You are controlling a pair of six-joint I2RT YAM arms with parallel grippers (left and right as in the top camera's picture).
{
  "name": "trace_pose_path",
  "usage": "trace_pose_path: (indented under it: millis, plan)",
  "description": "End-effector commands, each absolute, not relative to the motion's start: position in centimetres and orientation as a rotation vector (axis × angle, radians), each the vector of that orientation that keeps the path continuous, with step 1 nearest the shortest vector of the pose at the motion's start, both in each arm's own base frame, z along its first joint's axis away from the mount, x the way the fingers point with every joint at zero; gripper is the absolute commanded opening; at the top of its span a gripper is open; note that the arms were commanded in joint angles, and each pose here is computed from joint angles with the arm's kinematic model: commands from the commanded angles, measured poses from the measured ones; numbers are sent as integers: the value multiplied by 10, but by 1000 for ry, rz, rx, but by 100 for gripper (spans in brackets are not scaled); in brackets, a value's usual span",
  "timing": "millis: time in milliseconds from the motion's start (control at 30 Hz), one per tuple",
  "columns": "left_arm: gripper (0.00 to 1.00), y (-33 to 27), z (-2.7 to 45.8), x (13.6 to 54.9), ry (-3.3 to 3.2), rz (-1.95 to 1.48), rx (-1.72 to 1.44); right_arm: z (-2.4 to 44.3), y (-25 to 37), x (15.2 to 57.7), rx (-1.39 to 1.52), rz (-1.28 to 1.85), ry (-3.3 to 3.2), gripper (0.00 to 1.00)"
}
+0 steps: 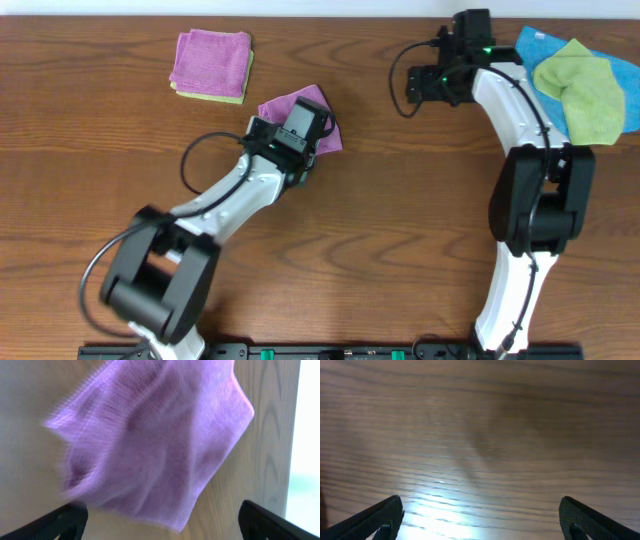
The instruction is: Fold the cloth
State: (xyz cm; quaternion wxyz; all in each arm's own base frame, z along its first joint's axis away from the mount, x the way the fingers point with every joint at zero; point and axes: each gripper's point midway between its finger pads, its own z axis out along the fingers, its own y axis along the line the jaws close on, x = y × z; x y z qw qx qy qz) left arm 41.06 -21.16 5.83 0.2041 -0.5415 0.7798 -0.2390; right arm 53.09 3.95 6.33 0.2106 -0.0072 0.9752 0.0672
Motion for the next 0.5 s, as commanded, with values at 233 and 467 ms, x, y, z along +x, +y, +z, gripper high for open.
trace_pose_path:
  millis: [233, 467]
  plan:
    - [96, -216, 34, 425, 2112, -704, -1589, 66, 16, 530, 34, 271, 2701, 99]
    - [100, -209, 54, 434, 2143, -764, -1526, 66, 16, 531, 34, 271, 2699, 99]
